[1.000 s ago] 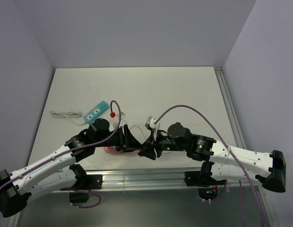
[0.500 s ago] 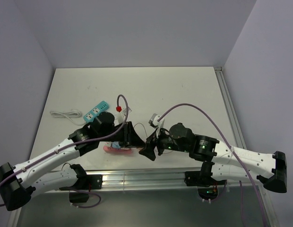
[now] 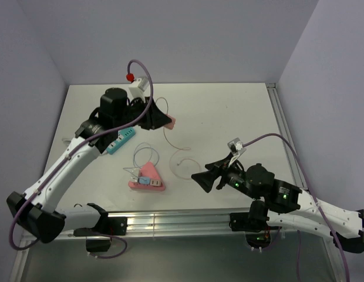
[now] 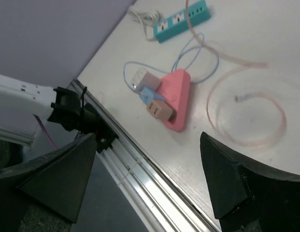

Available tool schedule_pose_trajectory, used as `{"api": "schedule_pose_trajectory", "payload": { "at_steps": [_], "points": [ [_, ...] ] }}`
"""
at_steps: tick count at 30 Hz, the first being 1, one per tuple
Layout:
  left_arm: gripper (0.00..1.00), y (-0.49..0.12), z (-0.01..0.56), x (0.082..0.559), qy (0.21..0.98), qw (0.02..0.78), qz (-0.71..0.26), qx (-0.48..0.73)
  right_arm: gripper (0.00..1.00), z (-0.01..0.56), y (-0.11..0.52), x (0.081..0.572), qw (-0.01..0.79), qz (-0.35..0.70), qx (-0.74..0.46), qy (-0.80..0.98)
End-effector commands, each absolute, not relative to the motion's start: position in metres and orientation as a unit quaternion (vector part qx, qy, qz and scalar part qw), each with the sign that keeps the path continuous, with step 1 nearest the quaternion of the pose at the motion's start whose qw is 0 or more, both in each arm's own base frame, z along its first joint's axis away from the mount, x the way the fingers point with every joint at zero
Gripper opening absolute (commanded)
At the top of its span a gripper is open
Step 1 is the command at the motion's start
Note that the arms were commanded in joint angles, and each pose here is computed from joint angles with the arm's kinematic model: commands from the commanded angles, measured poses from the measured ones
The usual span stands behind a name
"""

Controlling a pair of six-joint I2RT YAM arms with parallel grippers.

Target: Insert the plug

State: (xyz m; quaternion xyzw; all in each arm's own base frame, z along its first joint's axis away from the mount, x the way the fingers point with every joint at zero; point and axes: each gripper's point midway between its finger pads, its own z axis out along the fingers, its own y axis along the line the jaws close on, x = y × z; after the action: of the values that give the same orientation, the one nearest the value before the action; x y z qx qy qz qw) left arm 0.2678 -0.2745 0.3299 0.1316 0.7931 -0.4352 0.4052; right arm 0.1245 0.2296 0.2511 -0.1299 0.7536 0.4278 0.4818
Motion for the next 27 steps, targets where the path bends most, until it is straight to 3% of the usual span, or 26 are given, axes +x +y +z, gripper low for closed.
{"api": "schedule_pose_trajectory", "payload": {
  "at_steps": [1,4,8,12,16,20,23,27],
  "points": [
    [0.00,-0.275,0.379,0.306,0.744,0.495,-0.393,0.216,0.93,0.216,0.240,0.119,0.445,0.439,-0.120,0.771],
    [0.00,-0.275,0.404,0.344,0.720,0.551,-0.334,0.257,0.93,0.194,0.250,0.116,0.427,0.438,-0.132,0.780],
    [0.00,-0.247,0.438,0.413,0.688,0.647,-0.250,0.214,0.93,0.180,0.260,0.113,0.413,0.437,-0.156,0.784],
    [0.00,-0.171,0.488,0.469,0.617,0.756,-0.173,0.132,0.93,0.177,0.267,0.107,0.404,0.449,-0.177,0.777],
    [0.00,-0.097,0.536,0.481,0.537,0.836,0.012,0.113,0.93,0.173,0.267,0.100,0.395,0.461,-0.189,0.772],
    [0.00,-0.033,0.555,0.480,0.529,0.838,0.129,0.047,0.92,0.162,0.262,0.098,0.393,0.454,-0.194,0.776],
    [0.00,0.007,0.535,0.481,0.544,0.816,0.192,0.032,0.93,0.155,0.259,0.097,0.391,0.446,-0.197,0.781],
    [0.00,0.030,0.424,0.510,0.655,0.699,0.268,0.105,0.93,0.153,0.258,0.093,0.386,0.452,-0.205,0.777]
  ]
}}
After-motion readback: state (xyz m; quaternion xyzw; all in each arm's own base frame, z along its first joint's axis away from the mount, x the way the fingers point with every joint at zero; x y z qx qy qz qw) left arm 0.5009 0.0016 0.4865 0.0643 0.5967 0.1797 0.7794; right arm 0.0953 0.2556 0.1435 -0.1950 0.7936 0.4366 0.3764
